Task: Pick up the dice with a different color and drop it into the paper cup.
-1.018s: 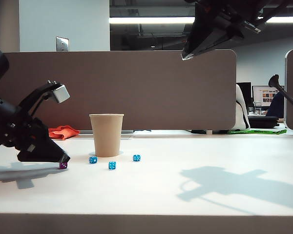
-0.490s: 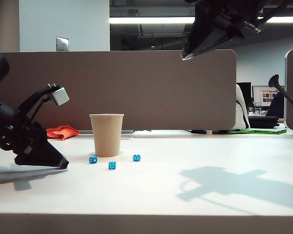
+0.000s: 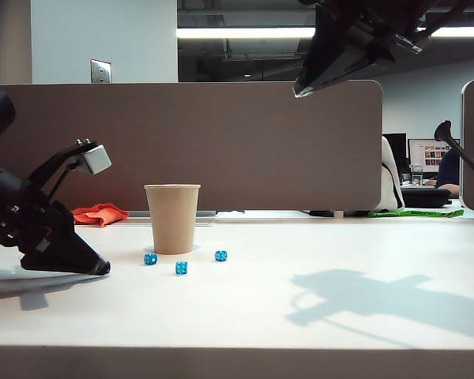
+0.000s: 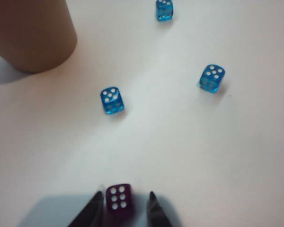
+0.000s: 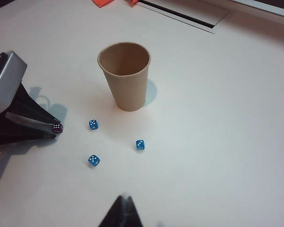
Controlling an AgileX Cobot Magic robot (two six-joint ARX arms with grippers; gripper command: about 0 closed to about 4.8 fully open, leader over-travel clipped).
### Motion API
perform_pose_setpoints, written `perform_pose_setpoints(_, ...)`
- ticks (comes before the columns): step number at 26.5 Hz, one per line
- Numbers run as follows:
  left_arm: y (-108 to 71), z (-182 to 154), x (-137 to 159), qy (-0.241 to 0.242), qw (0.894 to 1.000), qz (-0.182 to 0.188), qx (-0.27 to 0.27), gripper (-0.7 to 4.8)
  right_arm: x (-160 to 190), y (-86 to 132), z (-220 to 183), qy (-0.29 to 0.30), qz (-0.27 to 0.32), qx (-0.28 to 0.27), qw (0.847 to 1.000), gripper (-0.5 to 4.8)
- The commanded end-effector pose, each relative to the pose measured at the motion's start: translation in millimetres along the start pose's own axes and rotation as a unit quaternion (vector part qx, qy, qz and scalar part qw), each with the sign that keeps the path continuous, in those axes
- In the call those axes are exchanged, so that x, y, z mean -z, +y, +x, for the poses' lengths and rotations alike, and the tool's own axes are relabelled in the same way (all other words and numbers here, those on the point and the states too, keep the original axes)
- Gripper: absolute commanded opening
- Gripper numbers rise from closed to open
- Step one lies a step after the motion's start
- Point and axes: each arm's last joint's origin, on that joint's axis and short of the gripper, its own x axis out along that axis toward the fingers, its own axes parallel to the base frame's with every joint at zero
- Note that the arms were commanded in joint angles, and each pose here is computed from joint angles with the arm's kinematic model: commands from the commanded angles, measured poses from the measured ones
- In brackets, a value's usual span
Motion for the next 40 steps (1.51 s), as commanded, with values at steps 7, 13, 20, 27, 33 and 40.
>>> perform_pose_setpoints(7, 0.8, 0, -2, -0.002, 1.0, 0.002, -0.007, 0.52, -1, 0, -1, -0.005, 0.002, 0.001, 1.0, -0.05)
perform_pose_setpoints(13, 8.3, -1, -13, -0.053, 0.998, -0.008, -0.039, 0.52, -1, 0, -1, -0.004, 0.002, 0.001, 1.0, -0.05)
perform_pose_setpoints(20, 30.8, -4, -46, -0.114, 0.991, -0.01, -0.073, 0.52, -1, 0, -1, -0.003, 0.001, 0.001, 1.0, -0.05)
perform_pose_setpoints(27, 55.1, -10, -85, -0.143, 0.985, 0.008, -0.092, 0.52, -1, 0, -1, -0.004, 0.001, 0.001, 1.0, -0.05)
perform_pose_setpoints(33, 71.4, -5, -100, -0.15, 0.985, -0.008, -0.091, 0.52, -6, 0, -1, -0.027, 0.001, 0.0, 1.0, -0.05)
perform_pose_setpoints(40, 67.5, 12, -95, -0.137, 0.988, -0.015, -0.07, 0.52, -17, 1, -2, -0.084, 0.0, -0.004, 0.996, -0.05)
